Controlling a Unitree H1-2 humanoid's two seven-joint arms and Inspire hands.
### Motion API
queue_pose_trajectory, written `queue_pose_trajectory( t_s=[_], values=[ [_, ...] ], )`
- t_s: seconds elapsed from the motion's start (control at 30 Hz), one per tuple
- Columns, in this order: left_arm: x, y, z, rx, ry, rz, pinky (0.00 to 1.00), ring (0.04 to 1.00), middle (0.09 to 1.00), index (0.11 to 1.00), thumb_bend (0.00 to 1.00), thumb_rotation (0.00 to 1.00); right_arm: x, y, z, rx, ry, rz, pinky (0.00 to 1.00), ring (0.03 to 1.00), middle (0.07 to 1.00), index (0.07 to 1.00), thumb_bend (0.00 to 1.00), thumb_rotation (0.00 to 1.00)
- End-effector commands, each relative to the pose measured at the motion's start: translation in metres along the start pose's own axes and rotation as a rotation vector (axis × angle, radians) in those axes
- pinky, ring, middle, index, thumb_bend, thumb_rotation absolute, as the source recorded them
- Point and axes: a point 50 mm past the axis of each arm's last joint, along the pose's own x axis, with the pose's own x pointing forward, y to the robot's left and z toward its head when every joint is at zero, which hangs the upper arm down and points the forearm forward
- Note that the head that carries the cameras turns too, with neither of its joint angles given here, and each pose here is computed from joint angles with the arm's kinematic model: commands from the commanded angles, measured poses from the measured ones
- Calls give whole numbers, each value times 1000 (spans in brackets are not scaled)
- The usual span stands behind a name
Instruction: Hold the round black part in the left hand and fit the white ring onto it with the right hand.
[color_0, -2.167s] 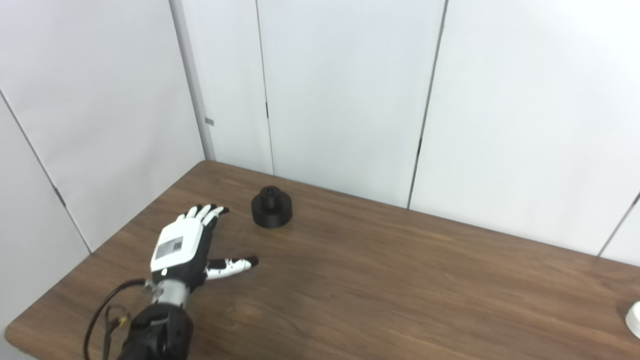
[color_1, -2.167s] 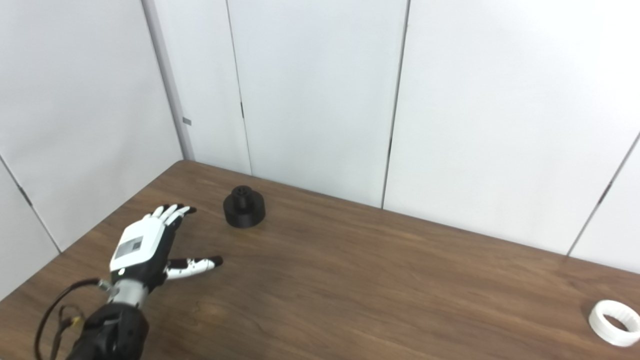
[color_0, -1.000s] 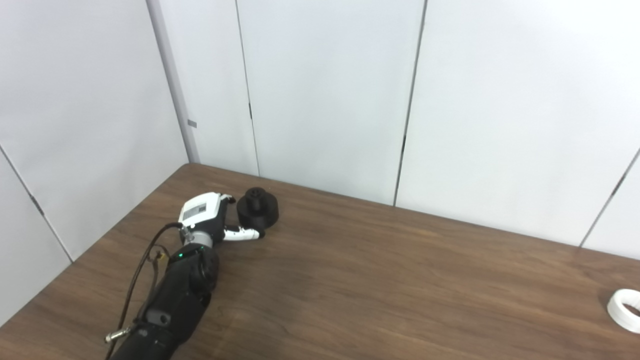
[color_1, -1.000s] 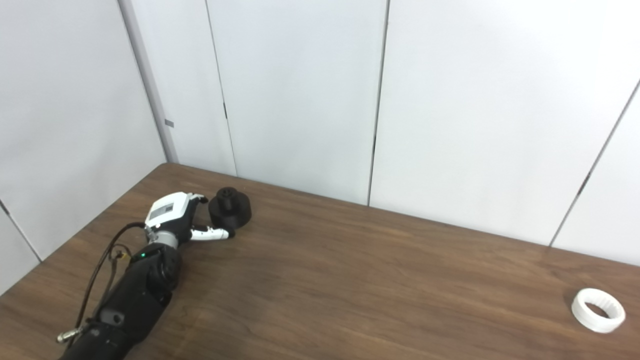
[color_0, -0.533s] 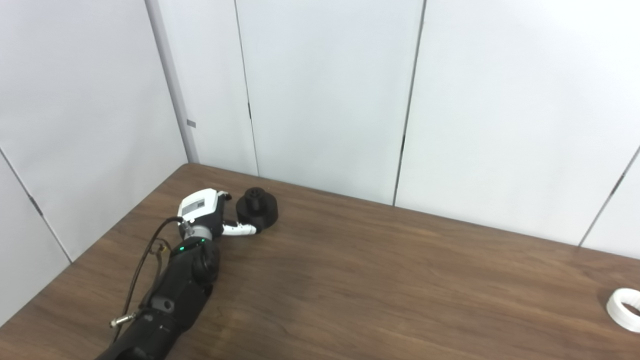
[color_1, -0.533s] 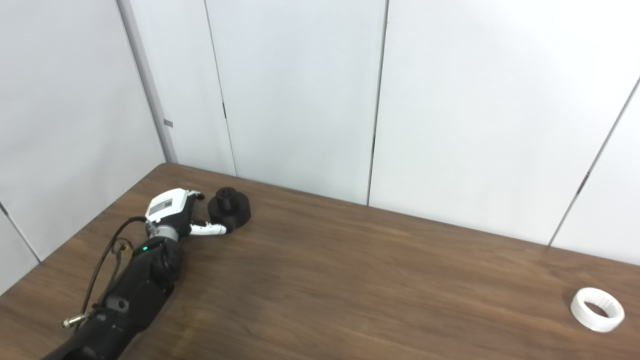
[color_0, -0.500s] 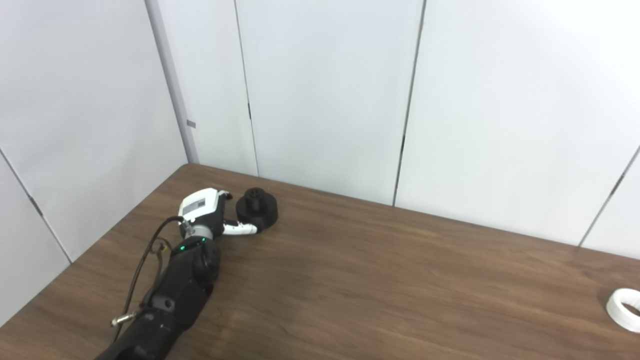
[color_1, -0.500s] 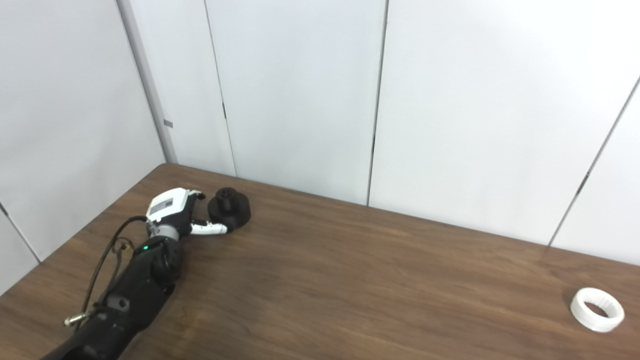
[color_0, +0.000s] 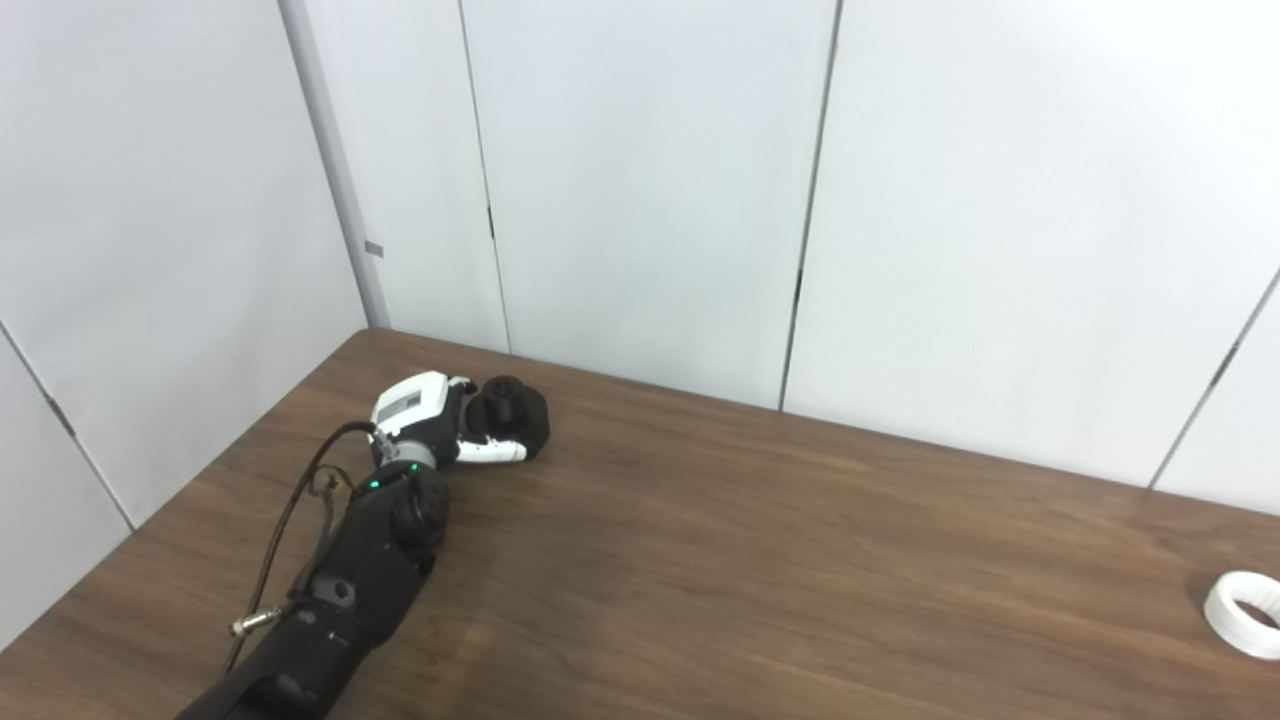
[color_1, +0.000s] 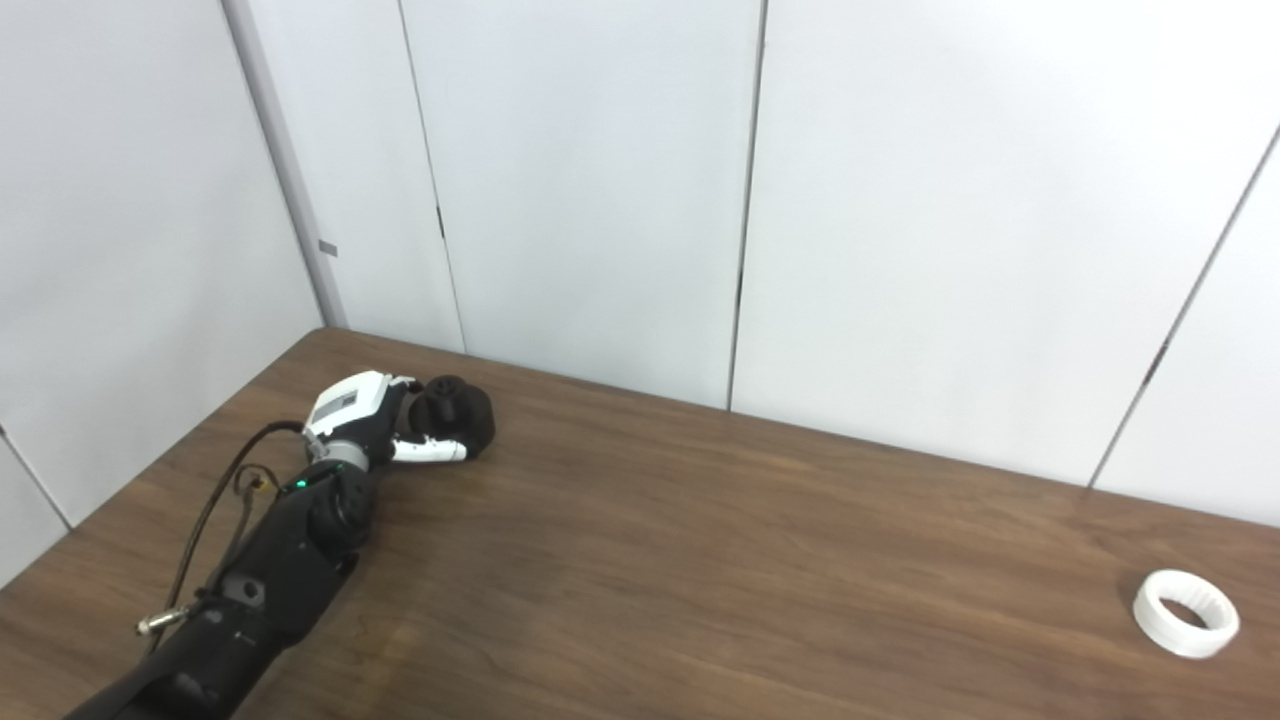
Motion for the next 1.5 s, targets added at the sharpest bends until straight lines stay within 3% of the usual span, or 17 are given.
queue_pose_trajectory(
  t_s=[0.0, 0.6, 1.0, 1.47],
  values=[
    [13, 34, 20, -8, -52, 91, 988, 990, 965, 877, 1000, 539, 5, 2, 13, 0, -69, 2, 804, 873, 869, 826, 837, 790],
    [12, 30, 31, -2, -62, 92, 956, 979, 947, 841, 1000, 529, 3, 0, 15, -8, -59, -12, 828, 884, 882, 838, 848, 804],
    [12, 26, 32, -11, -54, 90, 959, 961, 915, 744, 1000, 467, 3, 0, 15, -13, -64, -4, 838, 884, 882, 843, 819, 811],
    [11, 22, 35, -26, -54, 97, 948, 946, 891, 707, 908, 442, 2, 1, 16, -3, -72, 1, 836, 887, 885, 847, 800, 792]
  ],
)
